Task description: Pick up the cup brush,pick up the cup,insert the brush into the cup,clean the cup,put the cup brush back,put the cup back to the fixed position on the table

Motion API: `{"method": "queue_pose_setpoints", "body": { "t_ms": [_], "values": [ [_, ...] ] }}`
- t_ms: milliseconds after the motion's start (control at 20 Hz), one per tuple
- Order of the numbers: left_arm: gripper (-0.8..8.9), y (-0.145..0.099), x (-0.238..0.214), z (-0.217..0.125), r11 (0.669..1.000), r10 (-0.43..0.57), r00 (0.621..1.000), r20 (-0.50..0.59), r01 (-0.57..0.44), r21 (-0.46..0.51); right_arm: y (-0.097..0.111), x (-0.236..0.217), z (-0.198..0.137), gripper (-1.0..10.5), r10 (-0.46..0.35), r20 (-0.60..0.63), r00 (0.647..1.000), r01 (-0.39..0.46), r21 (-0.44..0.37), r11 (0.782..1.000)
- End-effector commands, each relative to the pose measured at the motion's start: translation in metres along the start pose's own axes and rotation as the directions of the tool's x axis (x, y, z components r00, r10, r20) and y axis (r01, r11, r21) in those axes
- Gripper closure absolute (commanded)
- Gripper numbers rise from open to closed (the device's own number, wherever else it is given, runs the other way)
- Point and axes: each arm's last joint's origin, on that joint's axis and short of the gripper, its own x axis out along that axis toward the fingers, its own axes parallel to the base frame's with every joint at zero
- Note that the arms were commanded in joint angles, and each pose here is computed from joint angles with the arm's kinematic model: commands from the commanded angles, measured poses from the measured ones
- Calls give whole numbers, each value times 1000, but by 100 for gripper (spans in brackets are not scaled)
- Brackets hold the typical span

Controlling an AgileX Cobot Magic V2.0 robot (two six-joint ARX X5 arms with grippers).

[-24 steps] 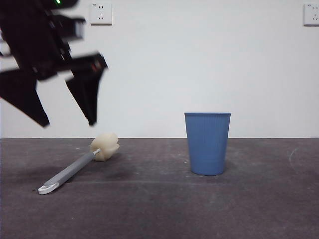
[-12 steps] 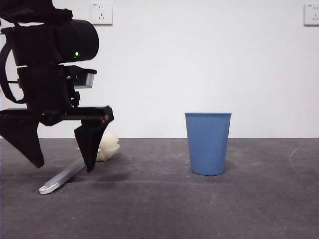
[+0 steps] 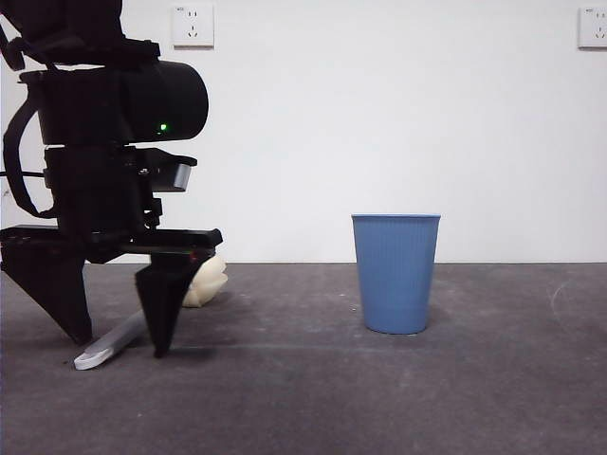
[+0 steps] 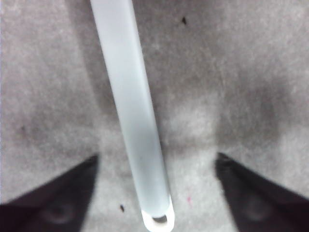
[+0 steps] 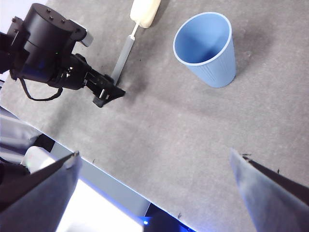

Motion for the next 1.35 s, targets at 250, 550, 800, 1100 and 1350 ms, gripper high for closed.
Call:
{"method": "queue_pose_setpoints", "body": {
  "t_ms": [250,550,800,1100,1350],
  "values": [
    [761,-1,2,-1,1000,1,1000,-18,-2,-9,0,0,1,330,0,3,1000,0,3,1000],
    [822,-1,2,-2,1000,4,1000,-22,-4,-9,0,0,1,330,0,3,1000,0,9,1000],
    [822,4,-6,-1,1000,-1,1000,-4,1,0,0,0,-1,330,1,-9,1000,-1,-6,1000],
    [822,11,-49,-4,999,-34,994,107,30,39,-4,10,1,358,18,-34,999,-18,-28,999],
    [822,26,-107,-25,995,-64,975,211,45,91,-25,49,-10,350,45,29,999,-43,-72,997]
  ]
}}
